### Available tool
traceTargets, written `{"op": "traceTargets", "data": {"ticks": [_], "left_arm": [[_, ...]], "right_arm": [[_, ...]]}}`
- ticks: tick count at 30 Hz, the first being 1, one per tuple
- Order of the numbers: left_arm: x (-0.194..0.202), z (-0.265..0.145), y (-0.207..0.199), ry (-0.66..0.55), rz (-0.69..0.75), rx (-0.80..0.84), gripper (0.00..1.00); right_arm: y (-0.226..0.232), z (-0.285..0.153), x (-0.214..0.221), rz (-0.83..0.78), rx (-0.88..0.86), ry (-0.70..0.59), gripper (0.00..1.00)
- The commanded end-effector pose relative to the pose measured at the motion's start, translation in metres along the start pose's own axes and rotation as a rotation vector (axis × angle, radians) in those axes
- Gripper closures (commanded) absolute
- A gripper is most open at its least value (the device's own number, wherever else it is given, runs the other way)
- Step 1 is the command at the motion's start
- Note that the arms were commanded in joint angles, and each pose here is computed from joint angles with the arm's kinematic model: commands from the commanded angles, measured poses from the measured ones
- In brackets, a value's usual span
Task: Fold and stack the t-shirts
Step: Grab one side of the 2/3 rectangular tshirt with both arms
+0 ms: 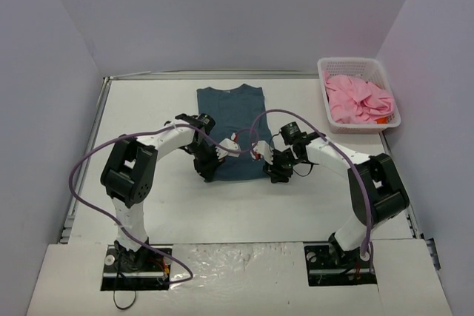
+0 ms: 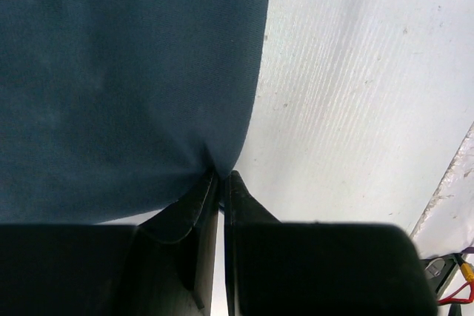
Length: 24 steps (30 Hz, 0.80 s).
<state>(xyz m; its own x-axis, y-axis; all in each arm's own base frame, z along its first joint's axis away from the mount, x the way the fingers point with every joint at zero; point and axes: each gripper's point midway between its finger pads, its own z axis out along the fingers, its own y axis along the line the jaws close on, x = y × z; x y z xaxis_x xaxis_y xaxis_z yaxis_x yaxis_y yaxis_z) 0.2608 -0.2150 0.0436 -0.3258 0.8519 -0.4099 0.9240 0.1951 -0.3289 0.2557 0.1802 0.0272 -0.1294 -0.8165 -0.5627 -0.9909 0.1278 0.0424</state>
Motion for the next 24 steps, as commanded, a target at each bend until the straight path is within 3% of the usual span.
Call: {"op": "traceTargets", "data": {"ticks": [1, 16, 24], "left_arm": [[-0.002, -0.01, -0.006, 0.001, 0.022, 0.016, 0.98], [-0.002, -0.009, -0.008, -0.009, 0.027, 0.025, 0.98], [-0.001, -0.008, -0.011, -0.016, 0.024, 0.031, 0.98]], "right_arm": [[-0.014, -0.002, -0.005, -0.029, 0.032, 0.015, 0.65], [-0.012, 0.02, 0.022, -0.022, 0.056, 0.13, 0.65], [-0.016, 0.025, 0.033, -0.02, 0.101, 0.193, 0.76]]}}
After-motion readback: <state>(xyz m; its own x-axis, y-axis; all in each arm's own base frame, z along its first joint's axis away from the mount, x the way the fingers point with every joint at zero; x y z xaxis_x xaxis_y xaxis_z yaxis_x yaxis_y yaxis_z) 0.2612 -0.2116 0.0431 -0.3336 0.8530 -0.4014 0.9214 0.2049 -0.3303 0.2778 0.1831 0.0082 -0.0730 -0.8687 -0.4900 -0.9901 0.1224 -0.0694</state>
